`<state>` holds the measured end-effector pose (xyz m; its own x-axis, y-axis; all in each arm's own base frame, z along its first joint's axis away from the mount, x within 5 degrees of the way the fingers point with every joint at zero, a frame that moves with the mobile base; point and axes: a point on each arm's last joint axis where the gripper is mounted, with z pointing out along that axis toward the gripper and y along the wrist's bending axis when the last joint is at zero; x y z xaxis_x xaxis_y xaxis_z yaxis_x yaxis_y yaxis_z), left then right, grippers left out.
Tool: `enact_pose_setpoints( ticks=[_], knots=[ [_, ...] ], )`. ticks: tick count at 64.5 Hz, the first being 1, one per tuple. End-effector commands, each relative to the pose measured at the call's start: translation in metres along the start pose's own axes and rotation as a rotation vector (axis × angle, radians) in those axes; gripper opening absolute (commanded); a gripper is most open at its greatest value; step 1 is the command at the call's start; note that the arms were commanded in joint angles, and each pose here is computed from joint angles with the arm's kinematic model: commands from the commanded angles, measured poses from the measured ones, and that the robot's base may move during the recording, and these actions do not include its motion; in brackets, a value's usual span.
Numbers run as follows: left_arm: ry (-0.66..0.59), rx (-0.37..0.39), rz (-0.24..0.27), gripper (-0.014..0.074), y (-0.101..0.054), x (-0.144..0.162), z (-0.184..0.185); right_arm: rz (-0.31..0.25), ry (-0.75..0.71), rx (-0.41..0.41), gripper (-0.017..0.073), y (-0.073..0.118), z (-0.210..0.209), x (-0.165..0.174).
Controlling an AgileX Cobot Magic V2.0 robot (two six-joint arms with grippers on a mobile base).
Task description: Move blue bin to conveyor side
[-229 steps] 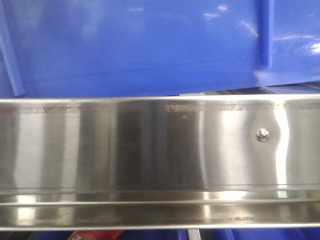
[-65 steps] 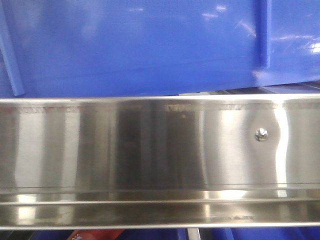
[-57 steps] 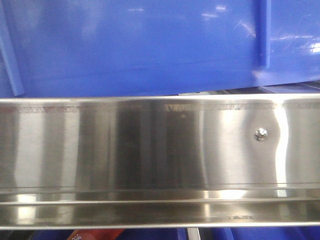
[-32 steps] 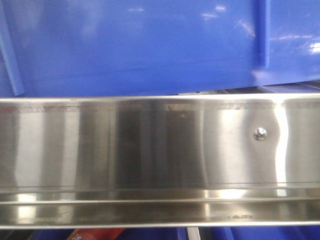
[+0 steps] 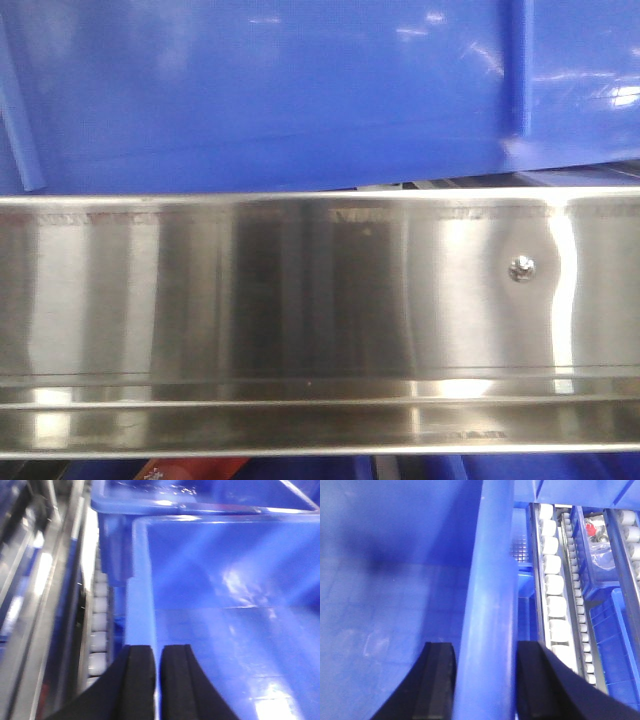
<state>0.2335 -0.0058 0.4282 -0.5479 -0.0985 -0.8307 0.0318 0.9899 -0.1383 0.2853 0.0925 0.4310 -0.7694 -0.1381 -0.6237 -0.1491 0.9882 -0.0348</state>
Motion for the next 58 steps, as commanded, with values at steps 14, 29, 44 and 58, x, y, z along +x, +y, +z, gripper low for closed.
enact_pose_setpoints(
  ticks=[14, 29, 44, 58],
  knots=[
    [-0.009, 0.004, -0.016, 0.0355, 0.002, -0.006, 0.032, -0.013, 0.008, 0.005, -0.0078, -0.001, -0.001, 0.003],
    [0.082, -0.005, -0.027, 0.0414, 0.007, 0.001, 0.067, -0.013, 0.008, 0.005, -0.0078, -0.001, -0.001, 0.003],
    [0.170, 0.000, -0.043, 0.0381, 0.008, 0.007, 0.088, -0.013, 0.008, 0.005, -0.0078, -0.001, -0.001, 0.003],
    [0.262, 0.008, -0.039, 0.0349, 0.007, -0.001, 0.097, -0.013, 0.008, 0.005, -0.0078, -0.001, -0.001, 0.003]
  ],
)
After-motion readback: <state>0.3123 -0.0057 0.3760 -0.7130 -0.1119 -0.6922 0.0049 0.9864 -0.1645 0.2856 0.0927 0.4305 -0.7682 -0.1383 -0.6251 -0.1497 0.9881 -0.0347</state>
